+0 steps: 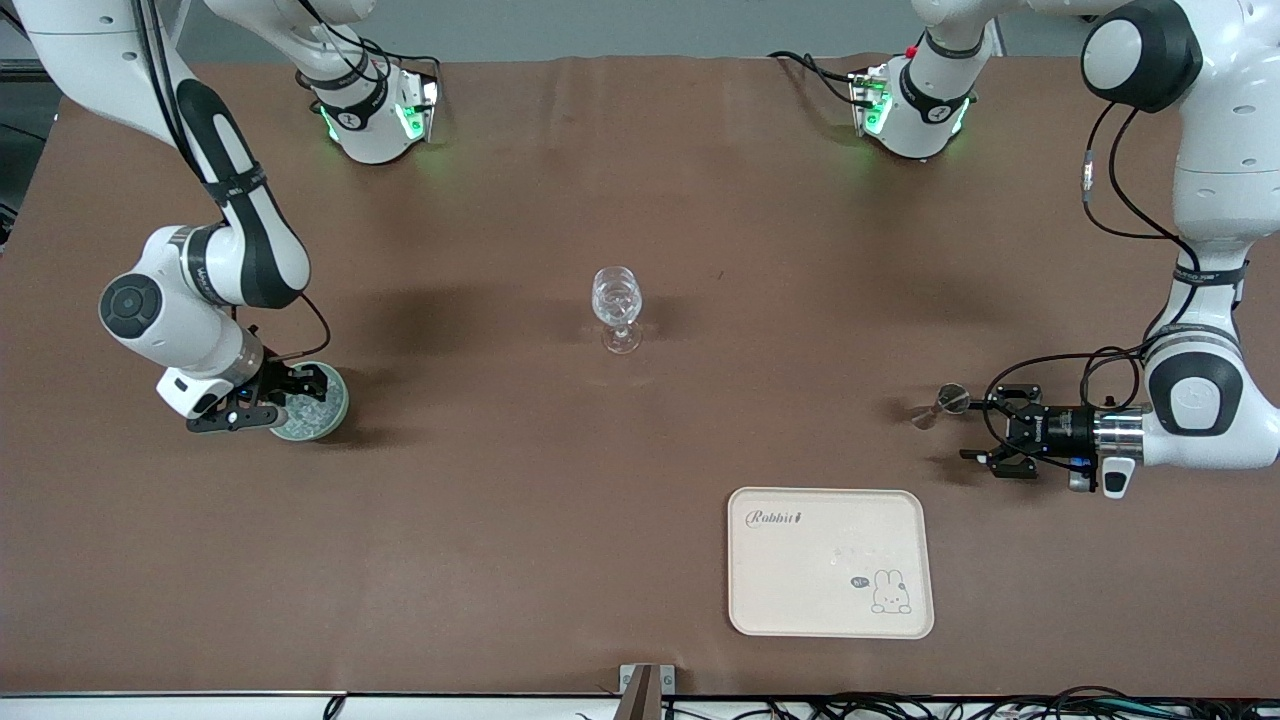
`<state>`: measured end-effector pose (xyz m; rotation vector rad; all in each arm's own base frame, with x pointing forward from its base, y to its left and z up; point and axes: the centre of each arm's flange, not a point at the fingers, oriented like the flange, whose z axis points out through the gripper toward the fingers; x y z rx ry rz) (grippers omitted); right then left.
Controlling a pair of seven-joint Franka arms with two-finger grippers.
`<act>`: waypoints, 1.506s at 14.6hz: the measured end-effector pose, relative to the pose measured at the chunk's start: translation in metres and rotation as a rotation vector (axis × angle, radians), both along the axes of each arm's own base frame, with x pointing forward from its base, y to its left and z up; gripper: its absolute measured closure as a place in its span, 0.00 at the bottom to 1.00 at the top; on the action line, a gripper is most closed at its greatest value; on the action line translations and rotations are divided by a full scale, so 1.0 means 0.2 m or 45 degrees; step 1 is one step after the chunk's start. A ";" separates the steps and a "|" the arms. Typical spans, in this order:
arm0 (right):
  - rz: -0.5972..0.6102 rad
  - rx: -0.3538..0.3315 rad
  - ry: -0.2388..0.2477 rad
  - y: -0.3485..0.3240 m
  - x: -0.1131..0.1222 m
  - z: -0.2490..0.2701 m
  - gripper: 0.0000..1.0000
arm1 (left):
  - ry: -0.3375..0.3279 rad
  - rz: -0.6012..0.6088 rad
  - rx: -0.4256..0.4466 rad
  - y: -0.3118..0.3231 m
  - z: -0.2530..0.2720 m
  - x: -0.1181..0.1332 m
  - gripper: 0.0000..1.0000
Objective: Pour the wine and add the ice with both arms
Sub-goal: 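Grasp an ice cube with the right gripper while the left gripper grasps the jigger, then lift the silver jigger with the left gripper and carry it toward the wine glass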
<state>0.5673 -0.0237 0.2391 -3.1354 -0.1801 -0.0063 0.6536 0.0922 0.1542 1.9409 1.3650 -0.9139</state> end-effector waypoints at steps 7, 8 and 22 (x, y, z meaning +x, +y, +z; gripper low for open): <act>0.002 0.000 0.017 0.00 -0.01 -0.05 0.37 | 0.052 -0.022 -0.041 -0.07 -0.11 -0.03 0.04; 0.002 0.000 0.017 0.00 -0.01 -0.05 0.40 | 0.054 -0.018 -0.056 -0.08 -0.11 -0.03 0.04; 0.001 -0.001 0.024 -0.01 -0.01 -0.08 0.48 | 0.083 -0.007 -0.144 -0.17 -0.15 -0.05 0.48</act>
